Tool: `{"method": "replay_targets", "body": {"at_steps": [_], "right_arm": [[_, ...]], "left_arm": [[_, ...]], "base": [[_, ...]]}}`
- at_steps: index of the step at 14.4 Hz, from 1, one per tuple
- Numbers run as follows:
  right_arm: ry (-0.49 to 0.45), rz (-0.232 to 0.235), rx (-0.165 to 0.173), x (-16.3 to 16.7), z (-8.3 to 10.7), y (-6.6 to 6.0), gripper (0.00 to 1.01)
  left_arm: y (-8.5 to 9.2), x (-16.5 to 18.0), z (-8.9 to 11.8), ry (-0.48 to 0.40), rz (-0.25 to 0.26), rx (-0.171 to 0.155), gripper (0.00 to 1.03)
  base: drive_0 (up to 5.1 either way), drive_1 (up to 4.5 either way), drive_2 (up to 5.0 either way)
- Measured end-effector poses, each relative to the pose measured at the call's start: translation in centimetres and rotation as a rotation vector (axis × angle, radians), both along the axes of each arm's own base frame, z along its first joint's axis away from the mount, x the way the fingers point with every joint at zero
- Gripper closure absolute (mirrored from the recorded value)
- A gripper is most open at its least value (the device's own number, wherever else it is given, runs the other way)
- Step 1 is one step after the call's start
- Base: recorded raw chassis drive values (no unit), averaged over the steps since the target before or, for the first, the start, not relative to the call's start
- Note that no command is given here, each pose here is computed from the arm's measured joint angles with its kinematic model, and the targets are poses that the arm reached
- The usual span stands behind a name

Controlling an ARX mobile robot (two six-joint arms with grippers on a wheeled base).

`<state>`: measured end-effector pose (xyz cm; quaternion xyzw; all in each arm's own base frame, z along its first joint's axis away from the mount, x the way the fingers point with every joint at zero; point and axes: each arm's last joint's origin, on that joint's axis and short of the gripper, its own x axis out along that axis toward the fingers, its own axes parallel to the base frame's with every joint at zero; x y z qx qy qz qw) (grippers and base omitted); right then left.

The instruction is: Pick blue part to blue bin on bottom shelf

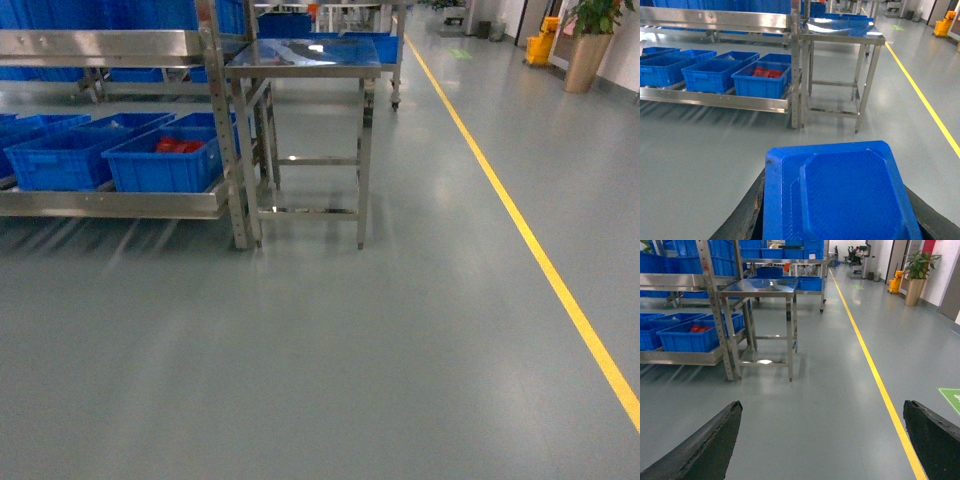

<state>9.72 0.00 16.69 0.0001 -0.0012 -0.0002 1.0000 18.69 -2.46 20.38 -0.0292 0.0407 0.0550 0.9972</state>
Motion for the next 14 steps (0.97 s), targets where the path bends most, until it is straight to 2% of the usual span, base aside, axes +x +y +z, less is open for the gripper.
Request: {"method": "replay_targets", "body": {"at_steps": [14], "right_arm": [[-0.002,0.0,0.0,0.0,0.02,0.0,0.03]], "left_arm": [[0.0,0.01,-0.01,0.0,0.0,0.0,0.59]], "base": [[0.0,4.31,-4.4]]}}
